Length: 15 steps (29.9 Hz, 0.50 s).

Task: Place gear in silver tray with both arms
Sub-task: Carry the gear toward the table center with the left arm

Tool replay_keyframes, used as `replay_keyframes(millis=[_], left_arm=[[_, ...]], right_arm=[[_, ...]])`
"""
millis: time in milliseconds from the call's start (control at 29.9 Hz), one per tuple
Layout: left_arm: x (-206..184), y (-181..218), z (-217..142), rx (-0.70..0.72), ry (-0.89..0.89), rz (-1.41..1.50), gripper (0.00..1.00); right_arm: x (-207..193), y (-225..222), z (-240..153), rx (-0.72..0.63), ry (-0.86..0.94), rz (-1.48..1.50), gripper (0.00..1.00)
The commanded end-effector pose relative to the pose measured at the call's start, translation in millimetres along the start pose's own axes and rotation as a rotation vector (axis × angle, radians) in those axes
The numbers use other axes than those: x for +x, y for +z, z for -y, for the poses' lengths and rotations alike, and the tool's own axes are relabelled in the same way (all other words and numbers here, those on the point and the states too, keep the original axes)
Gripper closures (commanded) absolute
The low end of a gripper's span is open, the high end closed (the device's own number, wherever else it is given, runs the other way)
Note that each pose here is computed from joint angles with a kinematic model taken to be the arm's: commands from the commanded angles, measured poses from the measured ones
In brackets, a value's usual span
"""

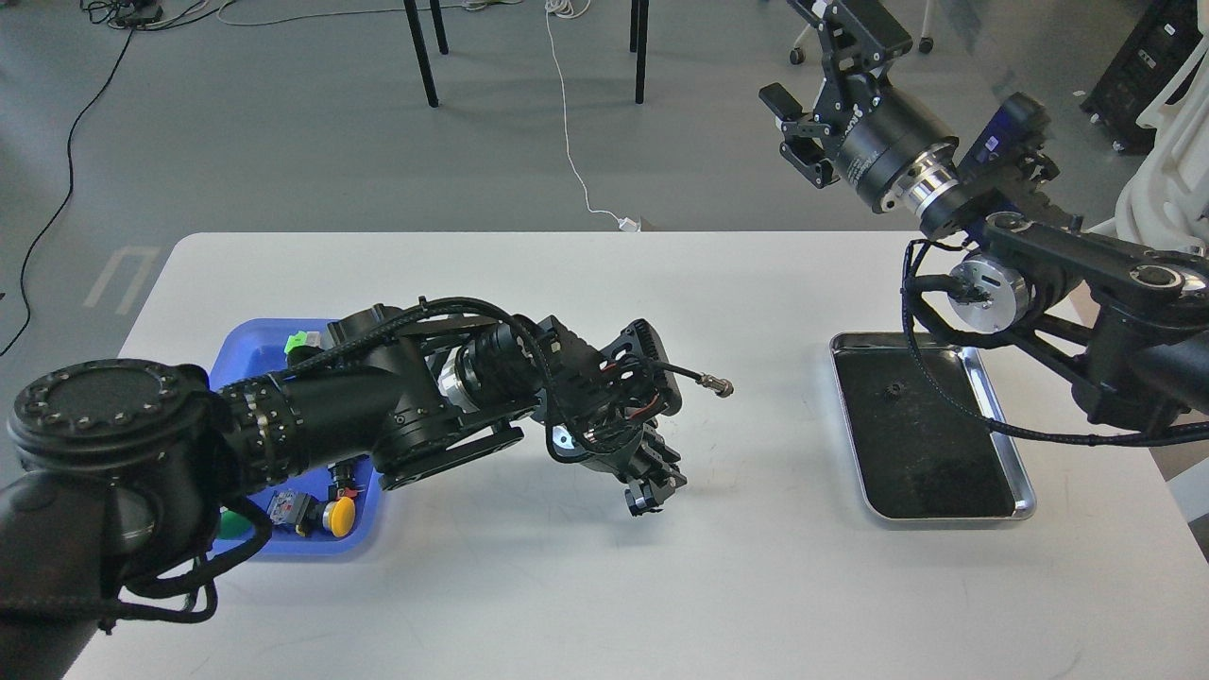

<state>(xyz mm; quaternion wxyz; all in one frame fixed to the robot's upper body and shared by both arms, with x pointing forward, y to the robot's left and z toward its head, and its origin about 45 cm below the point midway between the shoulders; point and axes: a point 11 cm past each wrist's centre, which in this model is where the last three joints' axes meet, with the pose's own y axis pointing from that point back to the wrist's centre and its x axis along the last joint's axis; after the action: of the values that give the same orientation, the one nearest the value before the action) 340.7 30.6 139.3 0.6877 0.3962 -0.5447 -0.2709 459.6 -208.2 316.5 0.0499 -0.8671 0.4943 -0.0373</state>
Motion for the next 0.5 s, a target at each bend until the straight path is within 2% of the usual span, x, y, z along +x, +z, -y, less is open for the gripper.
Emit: replay_keyframes(millis=[0, 33, 134, 167, 334, 468], left_arm=[[-0.7, -0.7, 0.0, 0.002, -0.001, -0.003, 0.77], [-0.4, -0.8, -0.1, 0.002, 0.000, -0.003, 0.72], [-1.2, -0.1, 0.6, -0.002, 0.001, -0.008, 0.40], [-2.7, 0.7, 1.6, -0.005, 0.000, -0.011, 0.35], [0.0, 1.7, 1.0, -0.009, 0.011, -0.015, 0.20], [15.2, 5.9, -4.5, -0.046, 0.066, -0.059, 0.13]], right_arm=[[2.5, 1.8, -0.7, -0.004, 0.008, -0.002, 0.02], [3.2, 1.6, -1.0, -0.004, 0.009, -0.003, 0.02], [3.9, 2.1, -1.7, -0.005, 0.010, -0.003, 0.02], [3.8, 2.1, -1.7, -0.005, 0.010, -0.004, 0.02], [4.0, 4.6, -3.4, -0.010, 0.010, -0.004, 0.02], [17.0, 3.4, -10.6, -0.016, 0.035, -0.020, 0.02]])
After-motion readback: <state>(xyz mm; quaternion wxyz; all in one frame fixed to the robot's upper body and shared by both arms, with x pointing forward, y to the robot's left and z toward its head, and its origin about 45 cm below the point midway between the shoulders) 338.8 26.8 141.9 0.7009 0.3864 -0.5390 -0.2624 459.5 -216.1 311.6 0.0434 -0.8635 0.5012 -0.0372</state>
